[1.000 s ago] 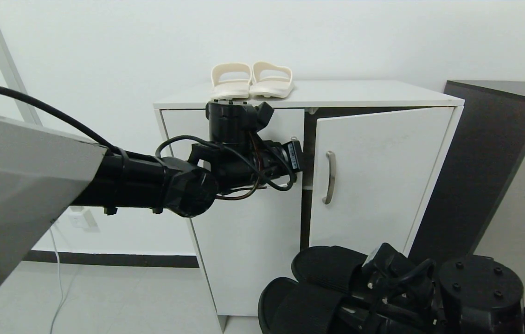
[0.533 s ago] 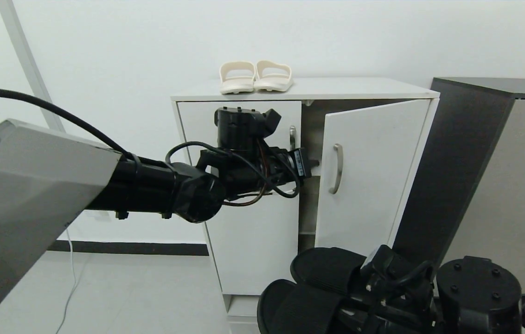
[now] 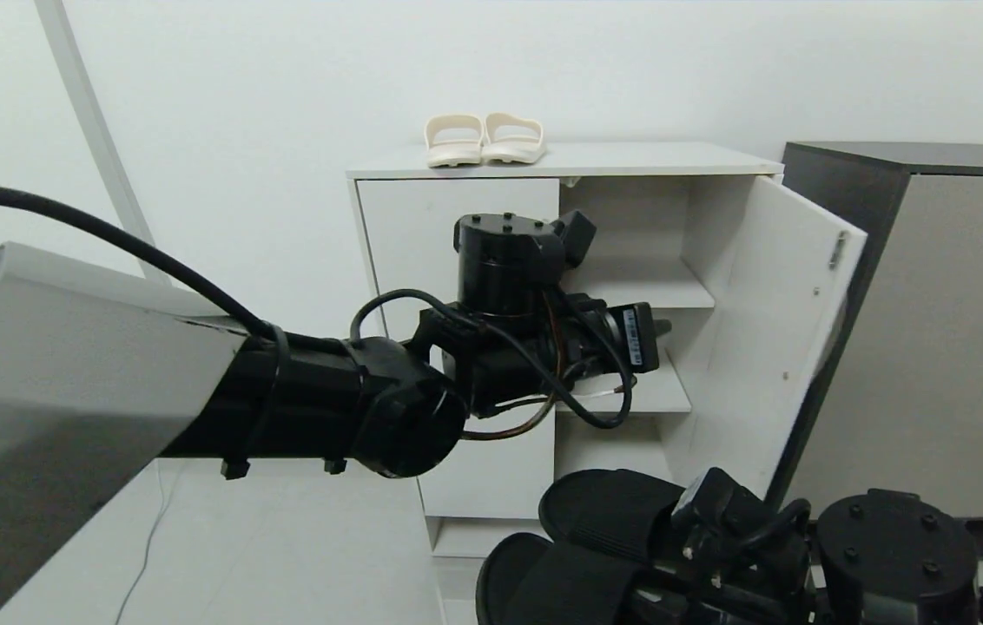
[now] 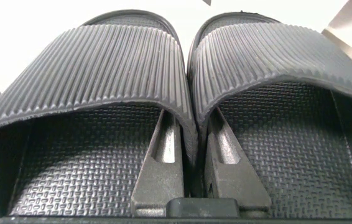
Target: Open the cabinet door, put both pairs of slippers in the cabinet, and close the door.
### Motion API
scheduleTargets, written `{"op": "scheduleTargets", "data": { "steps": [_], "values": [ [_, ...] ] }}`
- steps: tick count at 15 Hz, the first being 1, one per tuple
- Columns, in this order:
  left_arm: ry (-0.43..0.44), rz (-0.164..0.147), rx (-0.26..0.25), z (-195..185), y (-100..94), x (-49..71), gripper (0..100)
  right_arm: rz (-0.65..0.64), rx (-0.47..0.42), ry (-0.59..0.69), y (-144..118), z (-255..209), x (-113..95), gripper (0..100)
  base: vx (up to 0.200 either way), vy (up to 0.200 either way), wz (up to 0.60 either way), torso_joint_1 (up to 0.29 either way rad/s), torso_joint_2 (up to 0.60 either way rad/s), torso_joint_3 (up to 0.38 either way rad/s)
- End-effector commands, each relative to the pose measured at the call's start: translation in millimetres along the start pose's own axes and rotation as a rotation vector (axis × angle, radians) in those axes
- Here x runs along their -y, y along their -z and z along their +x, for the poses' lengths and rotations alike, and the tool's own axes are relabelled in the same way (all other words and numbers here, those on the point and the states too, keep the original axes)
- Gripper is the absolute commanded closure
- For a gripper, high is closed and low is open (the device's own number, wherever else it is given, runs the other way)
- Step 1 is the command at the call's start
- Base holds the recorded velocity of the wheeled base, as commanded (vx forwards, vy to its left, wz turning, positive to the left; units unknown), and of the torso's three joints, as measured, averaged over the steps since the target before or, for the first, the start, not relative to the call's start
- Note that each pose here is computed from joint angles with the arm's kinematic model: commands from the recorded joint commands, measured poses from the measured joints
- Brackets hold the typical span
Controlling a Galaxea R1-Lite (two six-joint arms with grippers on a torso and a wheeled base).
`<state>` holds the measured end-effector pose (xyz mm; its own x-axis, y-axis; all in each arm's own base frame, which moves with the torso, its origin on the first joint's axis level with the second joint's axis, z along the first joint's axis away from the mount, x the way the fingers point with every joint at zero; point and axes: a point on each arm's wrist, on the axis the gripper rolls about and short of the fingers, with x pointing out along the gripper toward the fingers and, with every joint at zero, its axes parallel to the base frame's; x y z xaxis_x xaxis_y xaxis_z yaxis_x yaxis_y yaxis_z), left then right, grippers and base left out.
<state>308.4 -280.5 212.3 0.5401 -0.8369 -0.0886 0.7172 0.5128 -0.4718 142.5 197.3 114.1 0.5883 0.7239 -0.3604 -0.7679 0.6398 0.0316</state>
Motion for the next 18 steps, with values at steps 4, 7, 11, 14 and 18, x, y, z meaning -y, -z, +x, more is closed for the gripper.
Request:
{"op": "scheduleTargets", "data": {
  "steps": [4, 7, 11, 14, 18],
  "values": [
    [-0.115, 0.005, 0.118, -103, -38.4, -8.5, 100, 0.003, 0.004, 0.002, -1, 0, 1, 100, 0.000, 0.000, 0.00, 0.000, 0.00, 0.000],
    [-0.174, 0.015, 0.185, -200, -27.1, 11.5, 100, 0.003, 0.001, 0.007, 0, 0, 2, 100, 0.000, 0.000, 0.00, 0.000, 0.00, 0.000],
    [-0.290, 0.194, 0.218, -306, 23.0, 39.9, 100, 0.006, -0.001, 0.016, 0, 1, 4, 100, 0.000, 0.000, 0.00, 0.000, 0.00, 0.000],
    [-0.472, 0.240, 0.249, -382, 62.3, 74.2, 100, 0.019, 0.004, 0.044, -2, 2, 11, 100, 0.000, 0.000, 0.00, 0.000, 0.00, 0.000],
    [-0.710, 0.280, 0.327, -422, 101.7, 82.7, 100, 0.119, 0.027, 0.187, -12, 36, 40, 100, 0.000, 0.000, 0.00, 0.000, 0.00, 0.000]
  ]
}}
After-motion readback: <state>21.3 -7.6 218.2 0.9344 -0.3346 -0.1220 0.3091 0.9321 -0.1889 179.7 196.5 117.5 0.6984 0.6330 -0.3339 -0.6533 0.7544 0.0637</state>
